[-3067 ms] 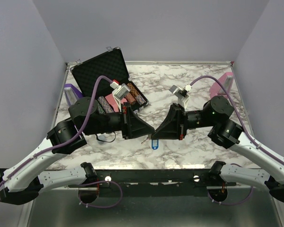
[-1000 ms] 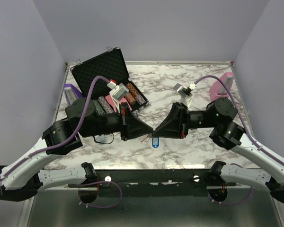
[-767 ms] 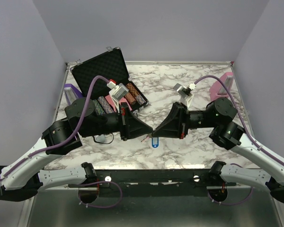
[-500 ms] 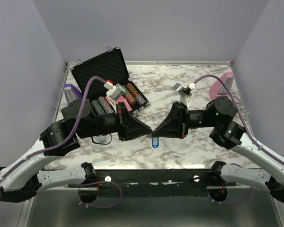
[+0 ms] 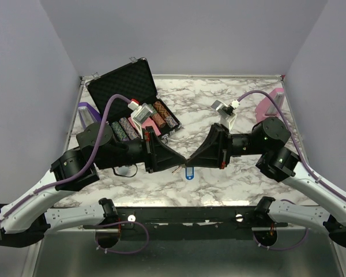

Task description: Remove the keys from the keyring

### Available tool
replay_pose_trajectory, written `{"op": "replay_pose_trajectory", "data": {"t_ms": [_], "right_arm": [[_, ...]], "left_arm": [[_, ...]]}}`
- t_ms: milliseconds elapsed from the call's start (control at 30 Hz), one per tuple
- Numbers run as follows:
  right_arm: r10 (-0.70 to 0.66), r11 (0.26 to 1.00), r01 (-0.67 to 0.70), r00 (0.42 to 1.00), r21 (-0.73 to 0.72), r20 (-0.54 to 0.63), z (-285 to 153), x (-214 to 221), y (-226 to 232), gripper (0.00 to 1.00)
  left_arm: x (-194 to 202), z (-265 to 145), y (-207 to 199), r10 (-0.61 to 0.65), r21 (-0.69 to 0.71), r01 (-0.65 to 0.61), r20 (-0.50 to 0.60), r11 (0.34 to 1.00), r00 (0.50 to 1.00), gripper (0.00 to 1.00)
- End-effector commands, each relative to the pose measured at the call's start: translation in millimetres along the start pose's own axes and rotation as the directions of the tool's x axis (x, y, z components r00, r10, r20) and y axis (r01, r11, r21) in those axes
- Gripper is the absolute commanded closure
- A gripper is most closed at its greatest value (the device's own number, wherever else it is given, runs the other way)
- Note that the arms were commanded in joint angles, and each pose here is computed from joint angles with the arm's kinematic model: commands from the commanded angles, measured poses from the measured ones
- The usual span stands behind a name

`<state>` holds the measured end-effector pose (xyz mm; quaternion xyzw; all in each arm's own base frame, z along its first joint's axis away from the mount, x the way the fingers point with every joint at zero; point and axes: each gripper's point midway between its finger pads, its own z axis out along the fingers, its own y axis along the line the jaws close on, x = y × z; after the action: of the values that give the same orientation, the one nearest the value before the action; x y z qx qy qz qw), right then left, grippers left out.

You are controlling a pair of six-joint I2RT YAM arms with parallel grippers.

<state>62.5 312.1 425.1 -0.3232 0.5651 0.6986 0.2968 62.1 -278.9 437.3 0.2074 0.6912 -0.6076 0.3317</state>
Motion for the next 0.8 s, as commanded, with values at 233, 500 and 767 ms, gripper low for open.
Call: {"op": "replay_pose_trajectory", "data": {"t_ms": [233, 500, 767], "right_arm": [[-0.021, 1.000, 0.021, 1.000, -0.021, 0.010, 1, -7, 8, 0.63], [-0.017, 1.000, 0.018, 1.000, -0.021, 0.017, 0, -4, 7, 0.33], [-0.003, 1.000, 0.004, 1.000, -0.006, 0.023, 1, -2, -1, 0.38]], "left_arm": [[-4, 3, -6, 0.001, 0.017, -0.002, 0.011, 1.000, 1.000, 1.00], [-19, -8, -5, 0.021, -0.030, -0.019, 0.080, 0.999, 0.997, 1.00], [-26, -11, -11, 0.025, -0.016, -0.024, 0.113, 1.000, 0.993, 1.00]]}}
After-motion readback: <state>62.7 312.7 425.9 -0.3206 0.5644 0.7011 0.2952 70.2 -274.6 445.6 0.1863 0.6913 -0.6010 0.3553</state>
